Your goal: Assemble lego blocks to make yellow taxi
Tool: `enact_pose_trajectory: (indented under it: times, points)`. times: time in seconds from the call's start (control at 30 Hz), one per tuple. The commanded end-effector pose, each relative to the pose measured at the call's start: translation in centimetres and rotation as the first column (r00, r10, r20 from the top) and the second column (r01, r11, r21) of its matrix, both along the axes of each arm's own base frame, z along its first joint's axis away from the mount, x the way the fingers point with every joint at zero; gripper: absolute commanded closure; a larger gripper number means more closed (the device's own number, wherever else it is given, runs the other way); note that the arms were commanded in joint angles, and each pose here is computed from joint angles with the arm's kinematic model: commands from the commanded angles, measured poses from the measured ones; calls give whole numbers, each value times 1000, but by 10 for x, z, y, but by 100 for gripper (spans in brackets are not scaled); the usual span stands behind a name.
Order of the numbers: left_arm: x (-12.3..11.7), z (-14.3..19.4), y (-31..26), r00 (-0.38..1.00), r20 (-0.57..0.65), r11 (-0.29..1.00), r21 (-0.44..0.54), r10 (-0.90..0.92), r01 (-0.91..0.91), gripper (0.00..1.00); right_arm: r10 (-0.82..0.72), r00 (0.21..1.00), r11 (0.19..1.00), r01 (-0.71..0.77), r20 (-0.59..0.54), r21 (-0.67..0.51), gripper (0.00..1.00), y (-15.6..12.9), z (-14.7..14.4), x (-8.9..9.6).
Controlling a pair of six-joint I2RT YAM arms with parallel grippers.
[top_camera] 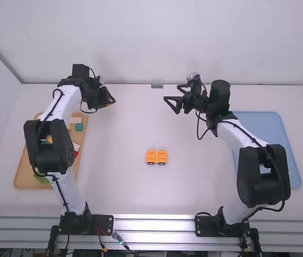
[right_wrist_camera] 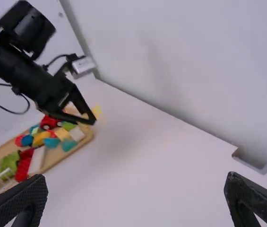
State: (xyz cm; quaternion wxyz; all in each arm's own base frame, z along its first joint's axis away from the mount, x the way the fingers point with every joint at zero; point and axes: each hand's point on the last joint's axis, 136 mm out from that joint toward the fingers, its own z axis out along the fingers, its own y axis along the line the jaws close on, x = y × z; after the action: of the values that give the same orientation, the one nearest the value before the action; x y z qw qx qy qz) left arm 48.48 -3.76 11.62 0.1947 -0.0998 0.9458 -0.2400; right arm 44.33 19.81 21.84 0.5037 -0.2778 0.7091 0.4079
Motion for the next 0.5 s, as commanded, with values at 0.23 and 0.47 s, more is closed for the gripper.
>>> enact_pose_trajectory:
  times: [0.23, 0.47]
  points:
    - [-46, 65, -65, 923, 328, 973, -47, -200, 227, 98, 181, 980, 978, -171, -85, 118, 1, 15, -3, -17]
    - [-88, 94, -120, 713, 607, 806, -194, -349, 560, 98, 455, 890, 881, -444, -32, 165, 1, 47, 14, -67]
